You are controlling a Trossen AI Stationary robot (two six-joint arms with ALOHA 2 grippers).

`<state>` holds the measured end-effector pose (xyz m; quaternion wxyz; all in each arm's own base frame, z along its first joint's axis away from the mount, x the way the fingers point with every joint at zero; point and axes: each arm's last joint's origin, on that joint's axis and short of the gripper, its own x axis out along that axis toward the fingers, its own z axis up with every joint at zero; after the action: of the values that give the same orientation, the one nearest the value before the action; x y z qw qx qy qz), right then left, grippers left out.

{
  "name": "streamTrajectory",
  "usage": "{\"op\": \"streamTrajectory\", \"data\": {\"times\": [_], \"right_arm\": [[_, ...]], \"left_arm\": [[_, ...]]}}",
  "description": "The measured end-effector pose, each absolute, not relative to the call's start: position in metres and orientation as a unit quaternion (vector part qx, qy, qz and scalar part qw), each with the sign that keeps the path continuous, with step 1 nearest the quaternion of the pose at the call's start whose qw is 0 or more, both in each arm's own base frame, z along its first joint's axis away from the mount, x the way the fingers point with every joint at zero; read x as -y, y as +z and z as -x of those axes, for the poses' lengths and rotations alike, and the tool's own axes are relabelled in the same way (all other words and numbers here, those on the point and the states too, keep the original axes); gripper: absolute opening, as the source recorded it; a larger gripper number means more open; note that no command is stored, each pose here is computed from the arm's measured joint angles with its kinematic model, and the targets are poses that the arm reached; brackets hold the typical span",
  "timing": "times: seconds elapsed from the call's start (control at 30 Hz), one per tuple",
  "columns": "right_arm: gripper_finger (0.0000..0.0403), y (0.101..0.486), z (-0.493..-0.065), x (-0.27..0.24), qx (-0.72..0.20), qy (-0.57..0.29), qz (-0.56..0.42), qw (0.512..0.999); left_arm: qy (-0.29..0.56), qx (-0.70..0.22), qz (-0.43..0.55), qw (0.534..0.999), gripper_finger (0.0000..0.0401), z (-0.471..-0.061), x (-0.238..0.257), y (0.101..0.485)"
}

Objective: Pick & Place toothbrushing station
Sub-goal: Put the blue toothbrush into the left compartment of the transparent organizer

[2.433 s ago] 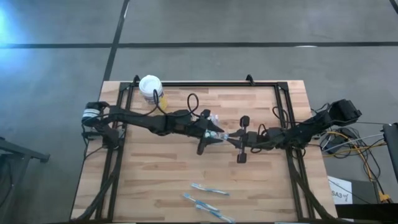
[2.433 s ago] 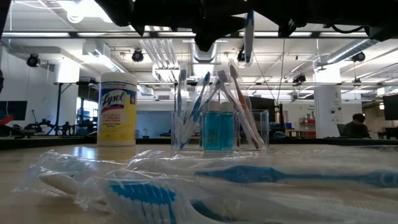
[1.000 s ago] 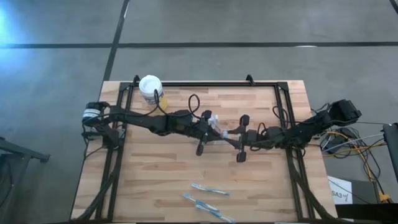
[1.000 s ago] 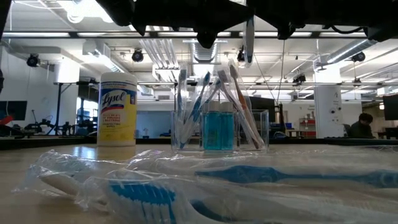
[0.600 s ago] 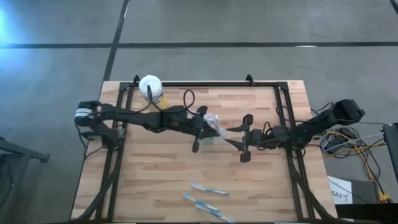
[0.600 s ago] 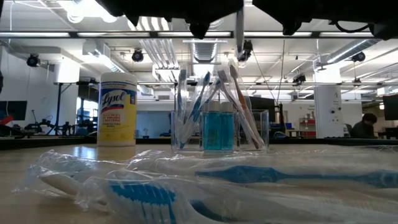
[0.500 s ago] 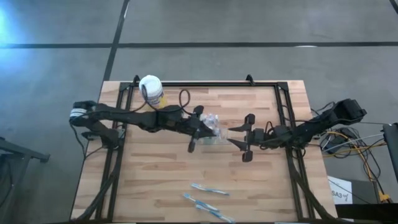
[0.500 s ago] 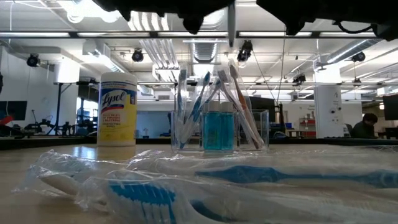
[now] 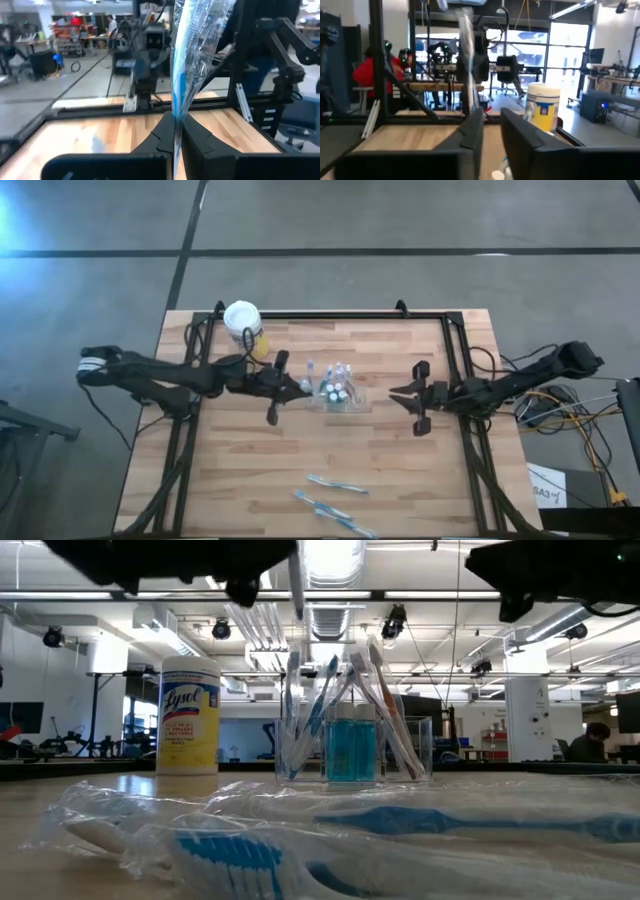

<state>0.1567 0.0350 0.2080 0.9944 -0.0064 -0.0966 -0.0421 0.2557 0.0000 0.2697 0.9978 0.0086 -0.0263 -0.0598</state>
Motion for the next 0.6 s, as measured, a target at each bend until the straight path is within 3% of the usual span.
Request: {"op": "streamTrajectory", "data": {"times": [0.13, 0.37, 0.6], "right_arm": [[0.0015, 0.204, -0.146, -0.033, 0.09, -0.024, 0.018, 0.995], [0.0009, 0.197, -0.135, -0.03, 0.101, -0.02, 0.022, 0.994], [0.0008, 0.197, -0.134, -0.03, 0.106, -0.021, 0.022, 0.994]], "left_arm": [[-0.038, 0.039, 0.01, 0.998, 0.0011, -0.246, -0.001, 0.25], [0.053, 0.009, 0.036, 0.998, 0.0011, -0.249, -0.007, 0.222], [0.063, -0.003, 0.041, 0.997, 0.0011, -0.267, -0.007, 0.193]]}}
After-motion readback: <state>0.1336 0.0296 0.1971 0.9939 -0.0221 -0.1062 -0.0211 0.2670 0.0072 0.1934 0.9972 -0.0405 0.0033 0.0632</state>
